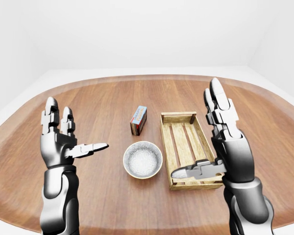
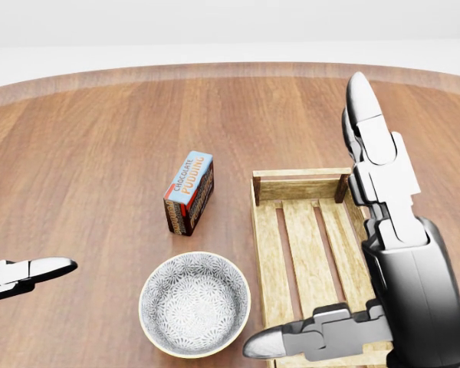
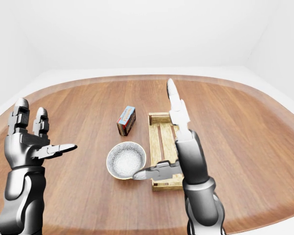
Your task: Pick up the bowl on the left and put it in the tray.
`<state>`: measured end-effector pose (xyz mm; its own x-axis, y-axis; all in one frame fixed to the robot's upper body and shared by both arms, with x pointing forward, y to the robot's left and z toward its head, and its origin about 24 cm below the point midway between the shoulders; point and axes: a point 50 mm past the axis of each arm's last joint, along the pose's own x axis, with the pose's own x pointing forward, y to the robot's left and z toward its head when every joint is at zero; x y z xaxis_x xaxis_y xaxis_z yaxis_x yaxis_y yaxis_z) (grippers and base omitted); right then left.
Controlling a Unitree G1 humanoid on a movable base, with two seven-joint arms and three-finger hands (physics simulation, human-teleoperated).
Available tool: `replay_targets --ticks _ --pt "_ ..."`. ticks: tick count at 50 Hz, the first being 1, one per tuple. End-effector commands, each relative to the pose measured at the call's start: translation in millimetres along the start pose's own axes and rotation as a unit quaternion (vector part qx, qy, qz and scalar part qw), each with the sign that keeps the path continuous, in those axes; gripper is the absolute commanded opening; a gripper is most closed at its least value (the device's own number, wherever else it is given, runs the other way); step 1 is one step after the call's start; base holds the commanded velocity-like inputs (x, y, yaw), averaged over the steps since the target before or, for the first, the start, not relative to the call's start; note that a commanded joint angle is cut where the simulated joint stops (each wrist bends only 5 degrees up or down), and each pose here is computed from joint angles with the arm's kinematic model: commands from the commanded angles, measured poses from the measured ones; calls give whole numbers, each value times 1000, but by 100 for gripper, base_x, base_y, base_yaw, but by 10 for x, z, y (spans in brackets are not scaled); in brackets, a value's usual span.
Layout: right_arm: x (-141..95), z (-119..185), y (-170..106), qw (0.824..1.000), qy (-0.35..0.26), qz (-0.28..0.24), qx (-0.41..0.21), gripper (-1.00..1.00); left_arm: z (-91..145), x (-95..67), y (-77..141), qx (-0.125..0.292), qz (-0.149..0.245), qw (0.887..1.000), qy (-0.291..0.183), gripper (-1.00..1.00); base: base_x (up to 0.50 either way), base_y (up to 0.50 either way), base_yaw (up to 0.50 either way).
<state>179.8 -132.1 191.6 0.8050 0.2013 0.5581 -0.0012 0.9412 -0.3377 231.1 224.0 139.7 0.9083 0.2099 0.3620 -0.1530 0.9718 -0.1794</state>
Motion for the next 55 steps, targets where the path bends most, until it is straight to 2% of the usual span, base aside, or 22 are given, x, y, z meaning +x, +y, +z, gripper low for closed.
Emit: replay_targets --ticks 1,12,22,29,46,55 --pt "93 223 179 991 -62 89 -76 100 35 -6 6 -1 1 1000 -7 100 0 0 0" --pt "103 -228 418 979 44 154 -127 100 41 -11 0 0 1 1000 -8 100 0 0 0" --pt "90 -317 554 964 71 192 -168 100 39 -6 2 0 1 1000 -8 100 0 0 0" --pt "-1 -382 680 952 95 225 -185 100 41 -10 -2 0 0 1000 -8 100 0 0 0" --pt "-74 -559 796 934 135 250 -215 100 47 -5 8 -1 2 1000 -9 100 0 0 0" --pt "-123 -706 856 929 163 255 -212 100 47 0 13 -1 3 1000 -10 100 0 0 0"
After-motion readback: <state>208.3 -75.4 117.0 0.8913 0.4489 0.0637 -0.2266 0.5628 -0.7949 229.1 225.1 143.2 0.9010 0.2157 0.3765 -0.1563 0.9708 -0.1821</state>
